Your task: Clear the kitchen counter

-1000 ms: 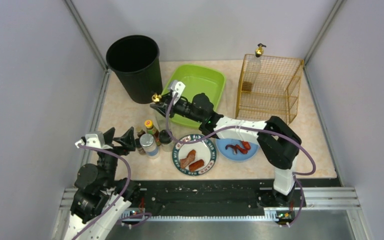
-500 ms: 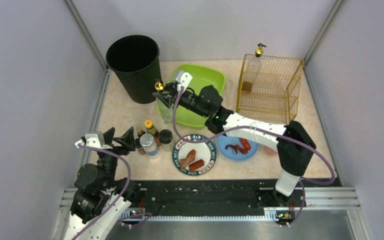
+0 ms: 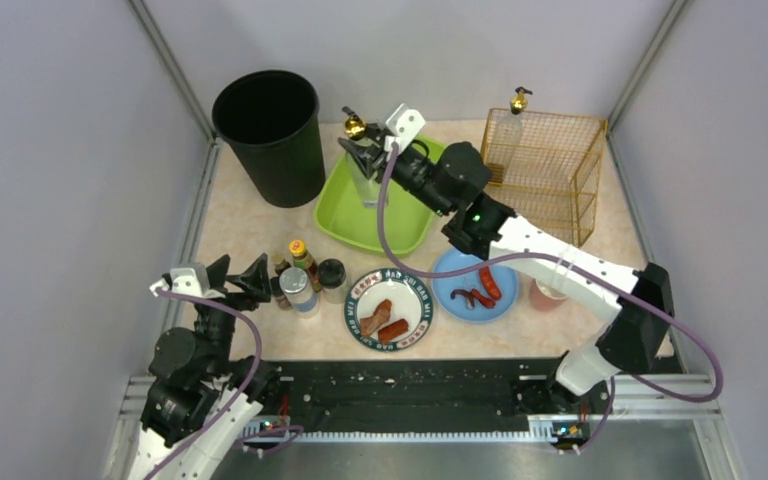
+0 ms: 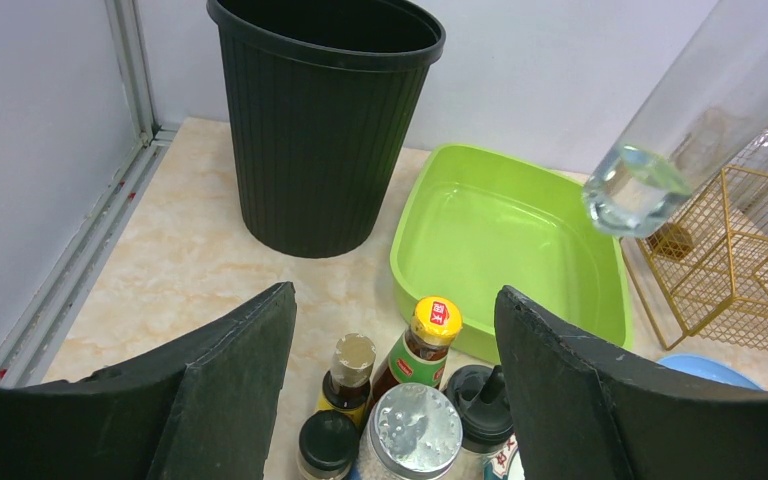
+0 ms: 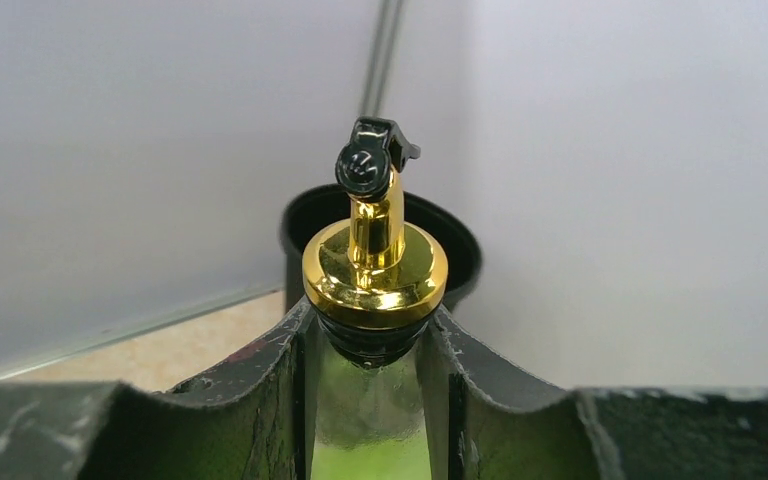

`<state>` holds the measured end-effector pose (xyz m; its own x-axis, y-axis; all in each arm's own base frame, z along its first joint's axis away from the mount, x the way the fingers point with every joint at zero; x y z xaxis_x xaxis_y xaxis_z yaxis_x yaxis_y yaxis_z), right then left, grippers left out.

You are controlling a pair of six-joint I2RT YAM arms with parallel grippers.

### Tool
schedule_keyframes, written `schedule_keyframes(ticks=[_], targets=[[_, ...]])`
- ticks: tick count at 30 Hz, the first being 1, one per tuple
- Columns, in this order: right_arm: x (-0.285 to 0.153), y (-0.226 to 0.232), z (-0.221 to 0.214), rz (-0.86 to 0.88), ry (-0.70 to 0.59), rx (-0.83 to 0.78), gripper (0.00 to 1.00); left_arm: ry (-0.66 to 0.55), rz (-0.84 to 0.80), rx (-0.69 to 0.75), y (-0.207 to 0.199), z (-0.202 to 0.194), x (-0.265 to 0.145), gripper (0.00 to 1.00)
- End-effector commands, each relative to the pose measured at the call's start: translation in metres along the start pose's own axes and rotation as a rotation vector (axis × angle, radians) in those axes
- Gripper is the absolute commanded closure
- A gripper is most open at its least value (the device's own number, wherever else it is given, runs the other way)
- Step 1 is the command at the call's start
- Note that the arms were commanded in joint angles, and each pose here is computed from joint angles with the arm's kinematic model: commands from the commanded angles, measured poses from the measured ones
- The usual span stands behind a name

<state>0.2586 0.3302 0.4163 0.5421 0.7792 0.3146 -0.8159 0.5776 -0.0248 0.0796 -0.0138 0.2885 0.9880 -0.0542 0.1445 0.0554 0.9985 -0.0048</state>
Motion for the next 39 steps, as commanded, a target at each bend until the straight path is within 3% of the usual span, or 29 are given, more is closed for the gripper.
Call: schedule_keyframes(ticks=[1,14,27,39], targets=[[-0.027,-0.035,0.103,-0.143,-0.230,-0.091,1.00,-0.033,-0.005,-0.008,0.000,0.005,0.001,0.23],[-0.075,-0.115,0.165,-0.514,-0.248,-0.143,1.00,-0.039,-0.018,-0.014,-0.001,0.005,0.001,0.23],[-0.109,-0.189,0.185,-0.849,-0.240,-0.164,1.00,-0.043,-0.036,-0.019,-0.003,0.006,0.001,0.23],[-0.130,-0.256,0.170,-0.920,-0.190,-0.196,1.00,-0.043,-0.049,-0.020,-0.004,0.006,0.000,0.23]])
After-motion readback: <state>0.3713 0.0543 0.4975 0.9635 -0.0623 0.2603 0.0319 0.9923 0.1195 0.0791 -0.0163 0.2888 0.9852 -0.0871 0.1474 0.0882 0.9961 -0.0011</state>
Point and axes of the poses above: each gripper's point midway between its finger pads, its own x axis out along the fingers, its own y axis along the line the jaws close on, z = x × y, the point moved 10 cm from there along -x, back along the fingers, and after that the axes turned 13 degrees about x, right-handed, at the moved point
